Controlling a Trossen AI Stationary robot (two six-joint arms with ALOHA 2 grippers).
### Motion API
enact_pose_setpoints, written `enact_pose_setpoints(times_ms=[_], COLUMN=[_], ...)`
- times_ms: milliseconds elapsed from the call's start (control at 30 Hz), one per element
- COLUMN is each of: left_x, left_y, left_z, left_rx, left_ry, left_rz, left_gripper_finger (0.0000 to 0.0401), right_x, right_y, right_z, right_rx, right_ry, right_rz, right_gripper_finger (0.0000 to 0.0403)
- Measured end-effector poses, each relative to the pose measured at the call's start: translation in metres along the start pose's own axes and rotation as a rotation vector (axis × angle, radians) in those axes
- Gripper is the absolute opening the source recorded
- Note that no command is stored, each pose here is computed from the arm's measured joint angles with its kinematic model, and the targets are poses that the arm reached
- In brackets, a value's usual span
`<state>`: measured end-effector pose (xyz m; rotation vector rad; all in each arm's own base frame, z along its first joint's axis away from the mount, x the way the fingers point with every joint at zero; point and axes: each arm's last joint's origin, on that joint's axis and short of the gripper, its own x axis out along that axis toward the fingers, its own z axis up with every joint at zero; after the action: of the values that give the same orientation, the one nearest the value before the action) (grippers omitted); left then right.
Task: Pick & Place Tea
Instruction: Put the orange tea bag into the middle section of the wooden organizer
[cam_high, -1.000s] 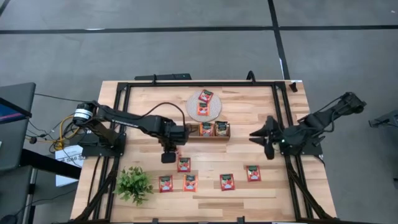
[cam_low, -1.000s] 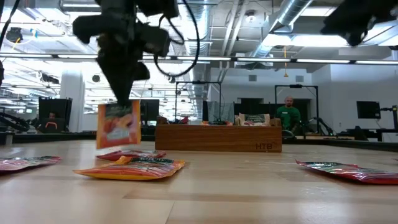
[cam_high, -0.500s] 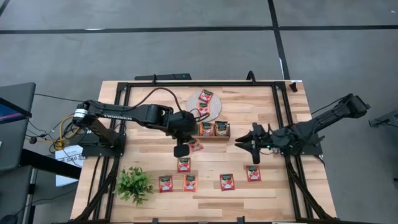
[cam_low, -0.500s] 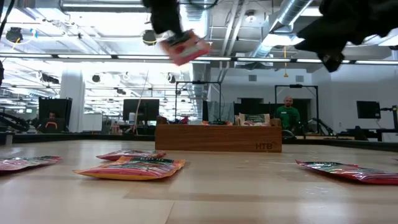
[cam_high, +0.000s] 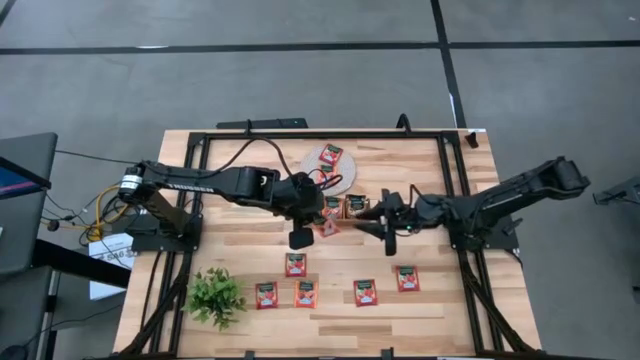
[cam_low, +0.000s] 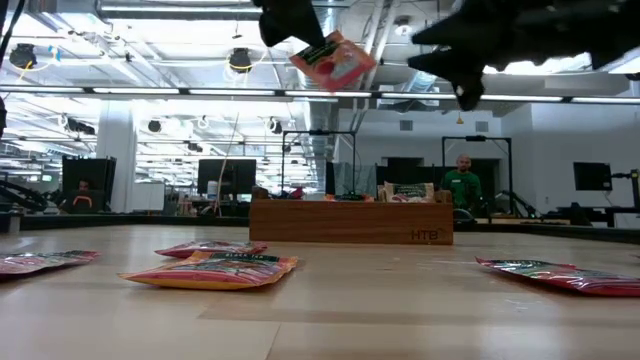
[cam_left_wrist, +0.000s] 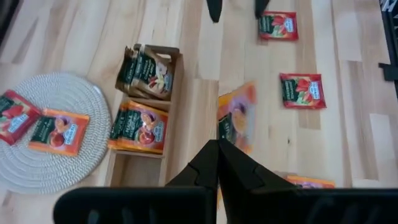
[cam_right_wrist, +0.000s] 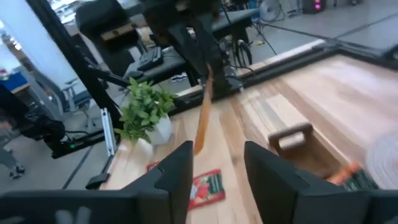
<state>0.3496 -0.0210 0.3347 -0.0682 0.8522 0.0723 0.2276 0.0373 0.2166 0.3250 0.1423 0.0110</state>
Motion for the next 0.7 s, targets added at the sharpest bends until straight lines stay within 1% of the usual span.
enact_pose_setpoints(times_ms=[67, 167, 267, 333, 500, 700], left_x=[0.000, 0.000, 0.000, 0.000, 0.000, 0.000], left_y=[0.000, 0.000, 0.001, 0.001, 0.003, 0.003], left_z=[0.001, 0.001, 0.000, -0.001, -0.006, -0.006], left_rx=[0.013, 0.017, 0.030, 0.037, 0.046, 0.053], left_ry=[-0.011, -0.013, -0.002, 0.005, 0.057, 0.054], left_rz=[0.012, 0.016, 0.026, 0.041, 0.073, 0.082], left_gripper_finger=[0.0000, 0.0000, 0.0000, 0.0000, 0.0000, 0.0000], right_x=[0.009, 0.023, 0.035, 0.042, 0.051, 0.057], right_y=[0.001, -0.001, -0.004, -0.006, -0.009, -0.014], right_z=[0.007, 0.015, 0.024, 0.030, 0.046, 0.057], right_rx=[-0.034, -0.088, -0.100, -0.115, -0.124, -0.109], right_ry=[0.012, 0.079, 0.146, 0.180, 0.180, 0.175], right_rz=[0.001, -0.022, -0.060, -0.066, -0.026, 0.020], right_gripper_finger=[0.0152, 0.0173, 0.0188, 0.0195, 0.0206, 0.0207])
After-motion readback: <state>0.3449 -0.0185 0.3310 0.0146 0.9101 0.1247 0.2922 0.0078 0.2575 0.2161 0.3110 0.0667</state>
